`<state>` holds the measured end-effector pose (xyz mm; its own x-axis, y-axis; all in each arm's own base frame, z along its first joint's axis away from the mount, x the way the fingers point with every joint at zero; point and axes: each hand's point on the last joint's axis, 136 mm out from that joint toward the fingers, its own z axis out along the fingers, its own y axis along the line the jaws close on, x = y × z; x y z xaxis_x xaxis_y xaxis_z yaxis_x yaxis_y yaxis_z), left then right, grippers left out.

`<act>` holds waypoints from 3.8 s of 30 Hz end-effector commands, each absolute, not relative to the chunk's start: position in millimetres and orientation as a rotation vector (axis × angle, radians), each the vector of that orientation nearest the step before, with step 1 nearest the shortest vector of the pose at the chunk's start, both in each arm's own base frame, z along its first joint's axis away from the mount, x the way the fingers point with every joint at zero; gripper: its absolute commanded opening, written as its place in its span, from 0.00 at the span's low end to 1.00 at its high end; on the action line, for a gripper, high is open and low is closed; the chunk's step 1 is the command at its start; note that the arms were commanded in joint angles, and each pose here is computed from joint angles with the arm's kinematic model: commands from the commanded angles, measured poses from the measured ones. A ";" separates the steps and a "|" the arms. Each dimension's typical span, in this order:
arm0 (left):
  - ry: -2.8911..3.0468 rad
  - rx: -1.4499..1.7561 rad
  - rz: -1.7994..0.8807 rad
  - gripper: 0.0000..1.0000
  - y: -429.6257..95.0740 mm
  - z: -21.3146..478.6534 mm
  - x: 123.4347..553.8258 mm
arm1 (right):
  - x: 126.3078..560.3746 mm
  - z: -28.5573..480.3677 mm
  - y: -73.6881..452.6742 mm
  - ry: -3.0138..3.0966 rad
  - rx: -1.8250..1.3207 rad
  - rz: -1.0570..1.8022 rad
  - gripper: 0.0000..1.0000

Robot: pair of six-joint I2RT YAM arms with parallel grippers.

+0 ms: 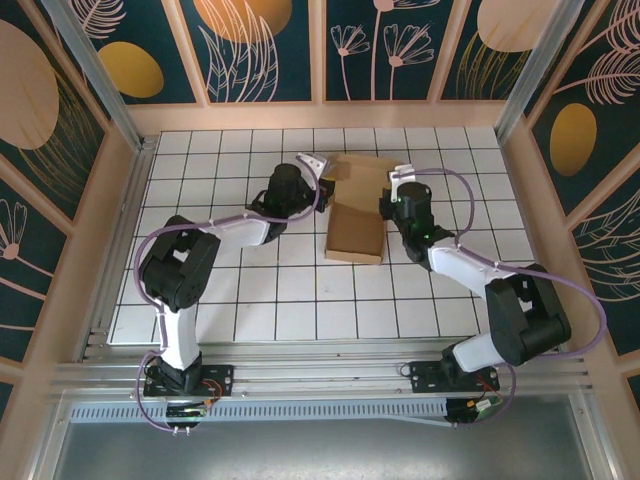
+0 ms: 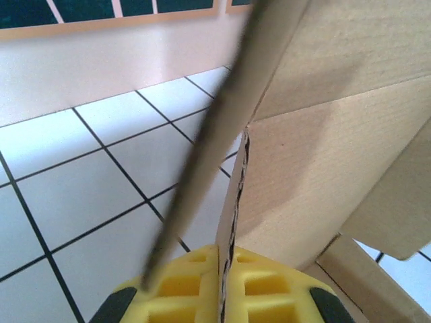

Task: Fold the paper box

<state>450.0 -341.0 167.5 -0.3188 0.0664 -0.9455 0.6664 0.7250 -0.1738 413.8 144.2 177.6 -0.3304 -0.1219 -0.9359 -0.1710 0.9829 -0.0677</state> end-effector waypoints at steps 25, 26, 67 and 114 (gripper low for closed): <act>1.846 0.422 -0.948 0.09 -380.7 155.6 351.2 | 332.6 128.8 146.4 1.909 -0.128 0.156 0.18; 1.858 0.409 -0.958 0.10 -379.6 151.0 349.0 | 330.4 129.2 146.1 1.907 -0.127 0.162 0.18; 2.290 0.147 -1.284 0.13 -392.6 45.7 272.6 | 283.4 98.4 137.6 2.038 -0.098 0.269 0.22; 2.384 0.283 -1.172 0.22 -398.2 61.7 255.0 | 227.0 284.9 123.1 1.938 0.193 0.706 0.92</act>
